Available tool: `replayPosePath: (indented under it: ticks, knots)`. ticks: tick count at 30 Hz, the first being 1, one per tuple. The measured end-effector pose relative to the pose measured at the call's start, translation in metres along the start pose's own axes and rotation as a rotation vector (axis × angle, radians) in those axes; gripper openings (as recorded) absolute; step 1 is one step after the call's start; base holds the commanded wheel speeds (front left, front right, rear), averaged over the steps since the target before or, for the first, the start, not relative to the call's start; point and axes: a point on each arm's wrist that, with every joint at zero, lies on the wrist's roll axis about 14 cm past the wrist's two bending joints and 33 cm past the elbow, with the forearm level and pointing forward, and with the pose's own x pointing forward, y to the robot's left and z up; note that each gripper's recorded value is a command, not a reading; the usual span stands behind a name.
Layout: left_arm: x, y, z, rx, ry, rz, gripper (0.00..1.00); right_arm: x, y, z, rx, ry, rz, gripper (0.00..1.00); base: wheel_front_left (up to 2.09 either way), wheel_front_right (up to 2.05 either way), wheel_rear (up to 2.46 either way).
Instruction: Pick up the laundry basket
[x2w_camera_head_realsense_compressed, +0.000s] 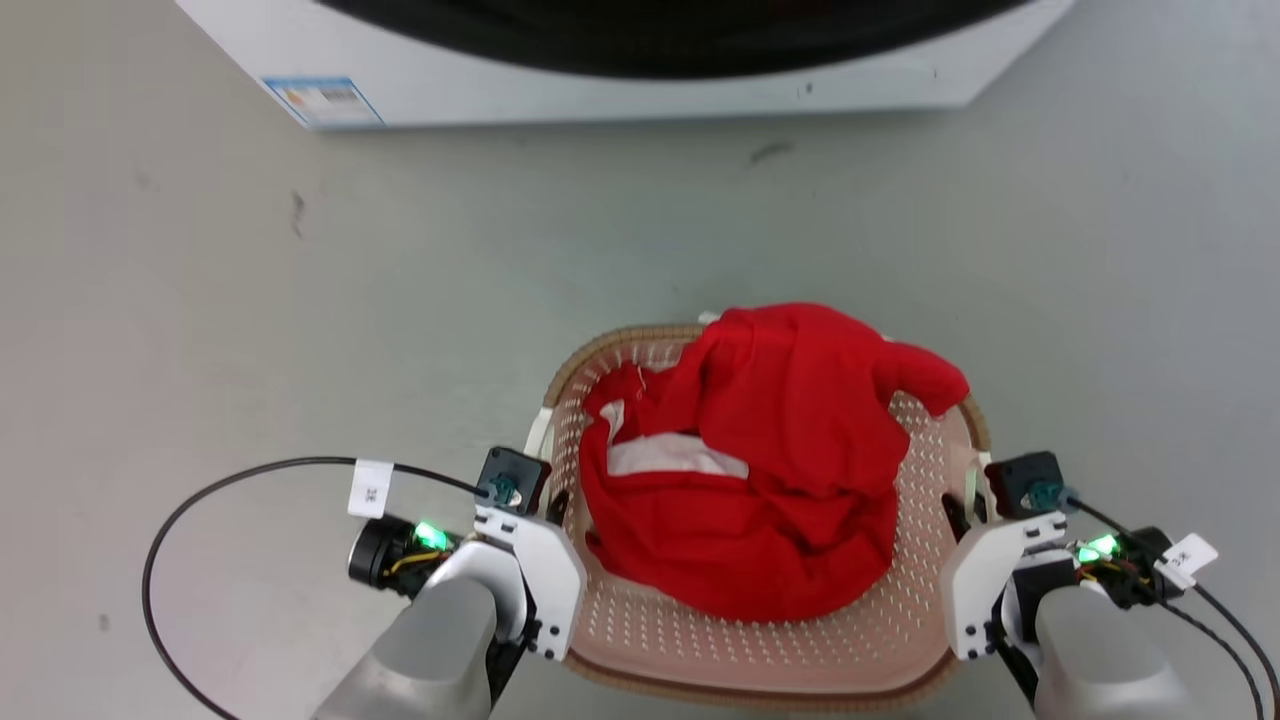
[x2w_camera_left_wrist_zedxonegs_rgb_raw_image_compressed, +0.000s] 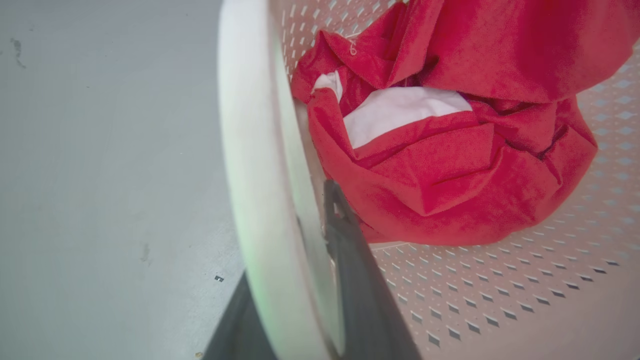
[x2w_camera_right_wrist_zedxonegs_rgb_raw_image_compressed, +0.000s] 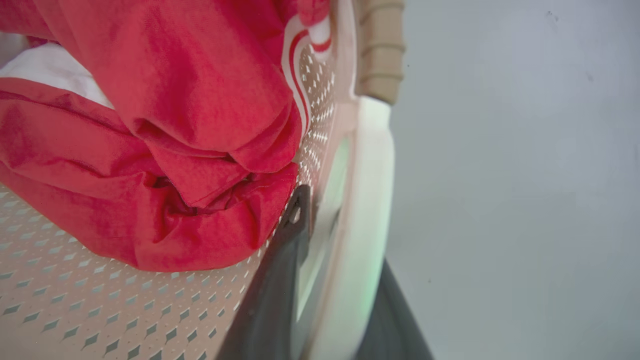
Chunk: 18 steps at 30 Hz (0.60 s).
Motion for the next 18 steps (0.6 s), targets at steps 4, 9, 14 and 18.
replayPosePath:
  ticks: [4, 9, 14, 18]
  knots:
    - [-0.025, 0.002, 0.006, -0.016, -0.016, 0.036, 0.00, -0.015, 0.010, 0.016, -0.038, -0.049, 0.025, 0.00, 0.00, 0.00, 0.00]
    - [-0.051, 0.004, 0.005, -0.040, -0.023, 0.075, 0.00, -0.030, 0.021, 0.027, -0.076, -0.084, 0.052, 0.00, 0.00, 0.00, 0.00]
    - [-0.075, 0.006, 0.000, -0.052, -0.018, 0.111, 0.00, -0.046, 0.034, 0.036, -0.112, -0.117, 0.077, 0.00, 0.00, 0.00, 0.00]
    - [-0.091, 0.008, 0.003, -0.062, -0.027, 0.134, 0.00, -0.057, 0.043, 0.044, -0.138, -0.138, 0.095, 0.00, 0.00, 0.00, 0.00]
